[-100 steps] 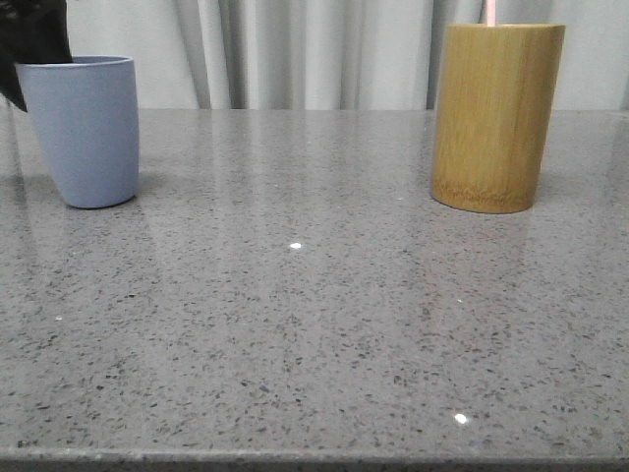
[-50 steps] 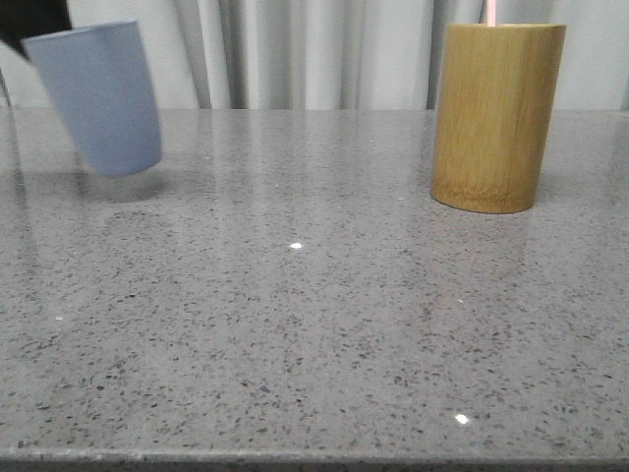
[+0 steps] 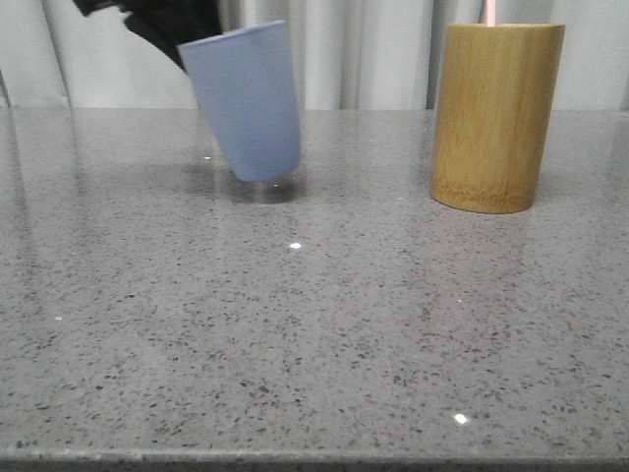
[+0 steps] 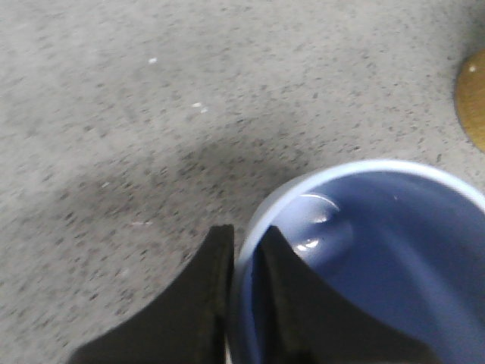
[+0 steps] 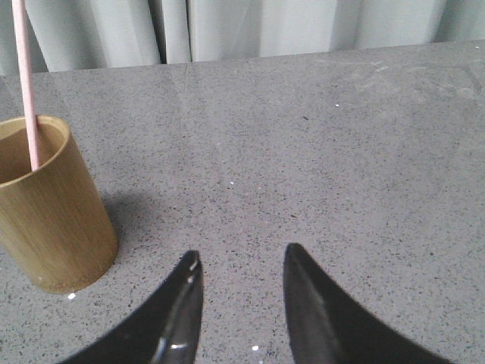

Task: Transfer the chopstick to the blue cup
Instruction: 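Slide the blue cup toward the bamboo cup with the left gripper, then release the blue cup and lift the left gripper away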

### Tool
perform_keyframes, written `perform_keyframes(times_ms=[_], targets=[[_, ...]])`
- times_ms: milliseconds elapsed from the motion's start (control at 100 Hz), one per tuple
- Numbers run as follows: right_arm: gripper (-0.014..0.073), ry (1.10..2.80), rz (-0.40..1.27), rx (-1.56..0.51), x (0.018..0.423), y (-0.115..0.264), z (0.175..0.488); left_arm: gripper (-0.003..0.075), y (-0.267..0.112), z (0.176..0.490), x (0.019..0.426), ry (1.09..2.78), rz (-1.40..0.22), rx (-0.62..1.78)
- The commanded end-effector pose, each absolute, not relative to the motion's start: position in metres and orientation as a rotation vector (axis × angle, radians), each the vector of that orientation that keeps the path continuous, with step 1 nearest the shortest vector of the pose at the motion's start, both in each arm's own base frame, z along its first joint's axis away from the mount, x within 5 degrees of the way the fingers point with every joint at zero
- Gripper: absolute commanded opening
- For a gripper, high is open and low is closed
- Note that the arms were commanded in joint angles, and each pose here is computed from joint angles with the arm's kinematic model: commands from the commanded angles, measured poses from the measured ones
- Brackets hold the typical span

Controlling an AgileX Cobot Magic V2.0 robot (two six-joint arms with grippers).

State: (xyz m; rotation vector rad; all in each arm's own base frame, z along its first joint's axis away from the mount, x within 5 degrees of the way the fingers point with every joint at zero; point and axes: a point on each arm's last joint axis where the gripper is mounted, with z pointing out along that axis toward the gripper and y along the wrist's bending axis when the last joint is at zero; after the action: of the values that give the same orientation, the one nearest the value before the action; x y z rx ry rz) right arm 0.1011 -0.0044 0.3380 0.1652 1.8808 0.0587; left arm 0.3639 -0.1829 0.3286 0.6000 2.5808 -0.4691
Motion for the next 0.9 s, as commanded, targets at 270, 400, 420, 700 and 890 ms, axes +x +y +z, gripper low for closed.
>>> perform_keyframes(times_ms=[270, 400, 420, 700, 890], targets=[[0.0286, 1.784, 0.052, 0.153, 0.104, -0.005, 0.355, -0.0018, -0.203, 0.352, 0.361, 2.482, -0.607, 0.582], [0.0286, 1.784, 0.052, 0.153, 0.104, -0.005, 0.355, 0.0000, -0.203, 0.349, 0.362, 2.489, -0.606, 0.582], [0.0286, 1.784, 0.052, 0.153, 0.104, -0.005, 0.355, 0.0014, -0.203, 0.349, 0.362, 2.489, -0.606, 0.582], [0.0286, 1.784, 0.052, 0.153, 0.104, -0.005, 0.355, 0.0321, -0.204, 0.350, 0.362, 2.489, -0.616, 0.580], [0.0286, 1.784, 0.052, 0.153, 0.104, -0.005, 0.355, 0.0390, -0.206, 0.352, 0.361, 2.478, -0.651, 0.567]])
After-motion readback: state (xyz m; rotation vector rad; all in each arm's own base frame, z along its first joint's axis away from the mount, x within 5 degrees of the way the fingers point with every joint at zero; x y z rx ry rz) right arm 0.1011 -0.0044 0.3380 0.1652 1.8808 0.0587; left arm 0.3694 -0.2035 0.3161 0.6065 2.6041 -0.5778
